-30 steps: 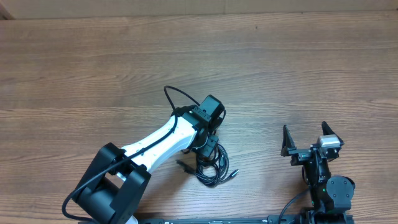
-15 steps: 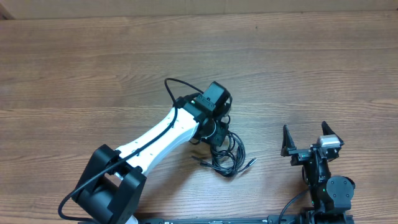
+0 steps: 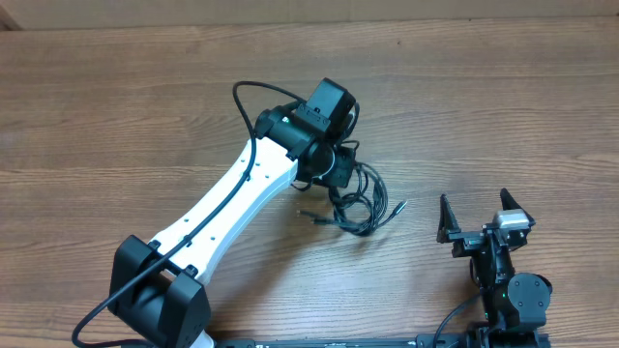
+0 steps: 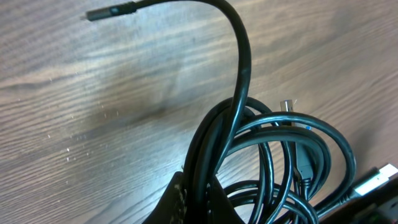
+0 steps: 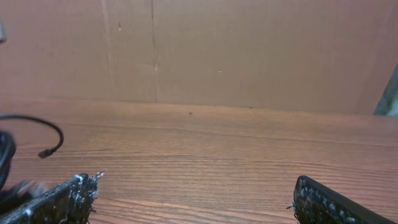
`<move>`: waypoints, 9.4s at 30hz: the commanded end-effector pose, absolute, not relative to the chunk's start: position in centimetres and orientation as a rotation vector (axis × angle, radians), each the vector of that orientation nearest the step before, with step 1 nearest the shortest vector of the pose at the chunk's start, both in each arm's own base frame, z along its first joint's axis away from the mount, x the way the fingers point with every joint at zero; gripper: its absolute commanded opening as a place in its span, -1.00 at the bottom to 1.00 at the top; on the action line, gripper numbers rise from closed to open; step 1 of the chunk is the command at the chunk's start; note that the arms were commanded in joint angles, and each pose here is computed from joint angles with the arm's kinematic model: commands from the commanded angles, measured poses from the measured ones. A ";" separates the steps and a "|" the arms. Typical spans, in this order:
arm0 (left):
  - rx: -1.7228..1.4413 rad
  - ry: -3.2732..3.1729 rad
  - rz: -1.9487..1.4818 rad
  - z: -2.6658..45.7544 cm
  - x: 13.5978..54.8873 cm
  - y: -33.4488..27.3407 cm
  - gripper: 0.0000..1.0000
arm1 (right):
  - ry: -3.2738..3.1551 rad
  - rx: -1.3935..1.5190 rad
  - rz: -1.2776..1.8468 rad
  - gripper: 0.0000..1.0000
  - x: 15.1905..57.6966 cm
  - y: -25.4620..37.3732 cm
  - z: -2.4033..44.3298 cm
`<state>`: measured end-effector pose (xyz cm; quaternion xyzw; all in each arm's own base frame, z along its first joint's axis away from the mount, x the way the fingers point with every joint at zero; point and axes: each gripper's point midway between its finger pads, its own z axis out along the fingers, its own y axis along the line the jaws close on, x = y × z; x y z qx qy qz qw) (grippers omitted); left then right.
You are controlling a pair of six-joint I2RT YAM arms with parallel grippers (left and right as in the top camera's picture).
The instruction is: Untangle cables
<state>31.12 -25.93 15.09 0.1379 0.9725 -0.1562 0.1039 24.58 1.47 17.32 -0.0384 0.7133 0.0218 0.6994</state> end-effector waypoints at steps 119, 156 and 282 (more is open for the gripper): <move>-0.140 2.880 -1.255 21.0 32.5 -28.8 -0.92 | 2.306 0.439 0.955 -0.89 21.5 9.0 24.0; 0.696 2.438 -1.171 23.2 34.0 -31.6 -0.92 | 2.242 0.321 0.643 0.27 23.5 6.0 24.1; 1.391 2.382 -1.116 20.1 24.2 -32.0 -0.92 | 1.974 -0.187 0.492 -0.92 34.0 7.2 27.0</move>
